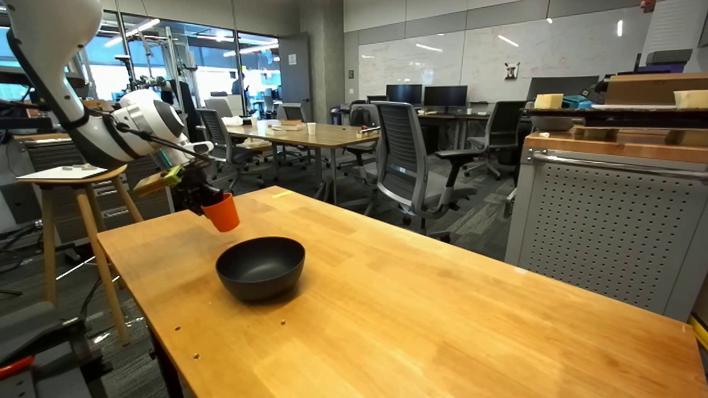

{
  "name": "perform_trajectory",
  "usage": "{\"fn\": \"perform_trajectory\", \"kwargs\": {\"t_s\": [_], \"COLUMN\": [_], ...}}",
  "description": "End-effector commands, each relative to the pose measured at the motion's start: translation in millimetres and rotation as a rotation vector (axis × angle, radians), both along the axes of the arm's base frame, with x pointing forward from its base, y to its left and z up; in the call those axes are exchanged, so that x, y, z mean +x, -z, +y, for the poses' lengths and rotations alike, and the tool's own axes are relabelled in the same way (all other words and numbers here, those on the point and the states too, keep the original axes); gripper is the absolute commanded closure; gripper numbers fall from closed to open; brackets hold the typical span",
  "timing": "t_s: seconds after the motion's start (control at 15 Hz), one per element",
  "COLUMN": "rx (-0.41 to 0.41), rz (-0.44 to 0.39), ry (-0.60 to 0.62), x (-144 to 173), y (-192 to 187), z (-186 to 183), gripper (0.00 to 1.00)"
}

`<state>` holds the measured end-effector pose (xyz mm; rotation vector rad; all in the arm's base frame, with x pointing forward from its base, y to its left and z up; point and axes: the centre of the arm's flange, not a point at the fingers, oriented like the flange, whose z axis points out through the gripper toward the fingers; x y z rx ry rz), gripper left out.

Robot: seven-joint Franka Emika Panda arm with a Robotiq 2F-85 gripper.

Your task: Put the orange cup inside the black bowl

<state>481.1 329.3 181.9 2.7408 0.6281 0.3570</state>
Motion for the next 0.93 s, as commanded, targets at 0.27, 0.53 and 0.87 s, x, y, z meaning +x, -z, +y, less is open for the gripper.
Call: {"fn": "perform_trajectory", "kwargs": {"t_s": [0.27,0.53,0.87], "rx": [0.023,-0.024,-0.122], "rz": [-0.281,-0.384,-0.255], "ry": [0.175,0.369,0.648], "x": [12.9,26.1,23.7], "y": [-118.7,-165.0,-165.2], "z": [-41.8,-108.9,-206.4], "gripper": [0.99,0.99,0.99]}}
